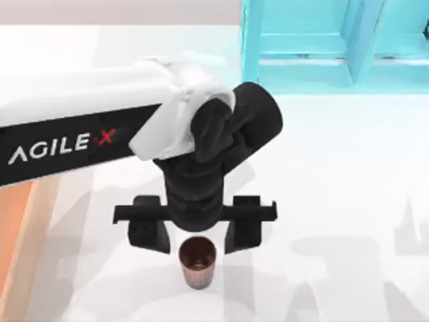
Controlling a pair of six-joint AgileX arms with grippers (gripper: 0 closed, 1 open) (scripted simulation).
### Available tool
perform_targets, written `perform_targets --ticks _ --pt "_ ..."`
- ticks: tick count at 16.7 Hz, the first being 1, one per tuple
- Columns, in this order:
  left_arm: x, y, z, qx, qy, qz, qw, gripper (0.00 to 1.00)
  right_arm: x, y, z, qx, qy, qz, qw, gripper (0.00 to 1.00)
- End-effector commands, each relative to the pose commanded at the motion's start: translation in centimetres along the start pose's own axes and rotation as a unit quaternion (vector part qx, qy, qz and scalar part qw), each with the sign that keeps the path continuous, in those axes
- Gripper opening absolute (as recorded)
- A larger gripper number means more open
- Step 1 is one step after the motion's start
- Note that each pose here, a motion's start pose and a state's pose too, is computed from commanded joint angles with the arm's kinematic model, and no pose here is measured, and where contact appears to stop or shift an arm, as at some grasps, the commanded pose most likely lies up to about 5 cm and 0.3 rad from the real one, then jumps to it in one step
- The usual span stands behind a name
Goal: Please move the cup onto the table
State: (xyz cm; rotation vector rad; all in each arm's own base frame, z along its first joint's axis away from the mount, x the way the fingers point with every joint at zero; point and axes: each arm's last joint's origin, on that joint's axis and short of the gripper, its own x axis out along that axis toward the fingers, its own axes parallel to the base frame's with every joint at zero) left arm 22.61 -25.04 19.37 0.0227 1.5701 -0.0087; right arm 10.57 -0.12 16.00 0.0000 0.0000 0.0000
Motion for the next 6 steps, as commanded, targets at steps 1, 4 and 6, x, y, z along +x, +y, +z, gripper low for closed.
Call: perform_targets --ticks 1,4,6 --pt "0.00 0.00 0.00 0.000 0.000 0.000 1.000 1.00 0.00 0.00 0.00 0.000 0.000 0.000 1.000 1.00" --pt "0.00 0.00 0.00 0.000 0.000 0.000 1.000 1.00 0.00 0.00 0.00 0.000 0.000 0.000 1.000 1.00" --pt "0.00 0.00 0.00 0.000 0.000 0.000 1.000 1.00 0.00 0.00 0.00 0.000 0.000 0.000 1.000 1.00"
